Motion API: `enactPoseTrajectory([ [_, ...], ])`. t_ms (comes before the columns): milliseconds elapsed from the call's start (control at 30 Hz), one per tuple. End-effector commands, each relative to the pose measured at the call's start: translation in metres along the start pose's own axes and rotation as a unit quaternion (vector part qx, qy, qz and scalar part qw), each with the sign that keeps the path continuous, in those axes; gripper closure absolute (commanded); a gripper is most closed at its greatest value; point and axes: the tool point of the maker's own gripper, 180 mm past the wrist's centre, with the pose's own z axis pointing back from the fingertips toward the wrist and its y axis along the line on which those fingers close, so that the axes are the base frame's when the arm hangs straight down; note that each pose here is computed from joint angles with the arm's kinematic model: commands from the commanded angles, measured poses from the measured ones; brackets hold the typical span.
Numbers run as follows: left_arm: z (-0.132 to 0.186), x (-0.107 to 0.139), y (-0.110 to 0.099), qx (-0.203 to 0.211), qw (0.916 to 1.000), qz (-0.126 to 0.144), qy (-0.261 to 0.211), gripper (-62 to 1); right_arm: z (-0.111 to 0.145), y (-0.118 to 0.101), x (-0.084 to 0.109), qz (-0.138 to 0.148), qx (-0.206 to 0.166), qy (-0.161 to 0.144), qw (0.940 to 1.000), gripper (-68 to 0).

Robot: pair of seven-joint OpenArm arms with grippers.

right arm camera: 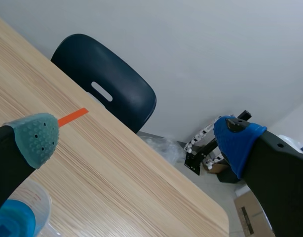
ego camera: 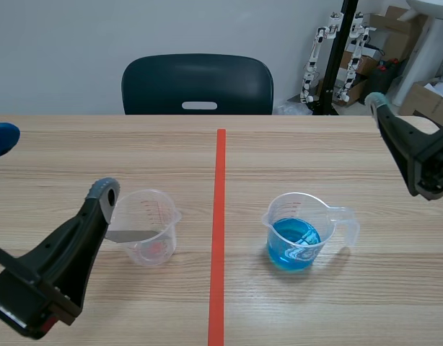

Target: Do the redox reaction experiment. return to the home posture

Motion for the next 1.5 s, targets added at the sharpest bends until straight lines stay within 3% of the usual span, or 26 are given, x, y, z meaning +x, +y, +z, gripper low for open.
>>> enactPoseTrajectory([
  [0,0.0,0.007,0.0,0.004,0.9999,0.004,-0.014,-62.3,0.0,0.0,0.006,0.007,-0.001,-0.009,0.9999,-67.9],
  [200,0.0,0.007,0.0,0.004,0.9999,0.004,-0.014,-62.3,0.005,0.007,0.0,0.015,-0.002,0.004,0.9999,-67.9],
  [367,0.0,0.007,0.001,0.005,0.9999,0.003,-0.013,-62.3,0.009,0.012,0.002,0.013,0.007,-0.003,0.9999,-67.9],
  [600,0.0,0.007,0.001,0.005,0.9999,0.003,-0.013,-62.3,0.016,0.035,0.004,-0.003,0.067,0.003,0.9978,-67.9],
  [800,0.0,0.007,0.001,0.005,0.9999,0.003,-0.013,-62.3,0.014,0.036,0.012,-0.026,0.082,-0.005,0.9963,-67.9],
  [967,0.001,0.007,0.001,0.005,0.9999,0.002,-0.013,-62.3,0.013,0.037,0.013,-0.025,0.09,-0.005,0.9956,-67.9],
  [1467,0.001,0.008,0.003,0.007,0.9999,-0.001,-0.015,-62.3,0.012,0.037,0.004,-0.036,0.097,0.022,0.9943,-67.9],
])
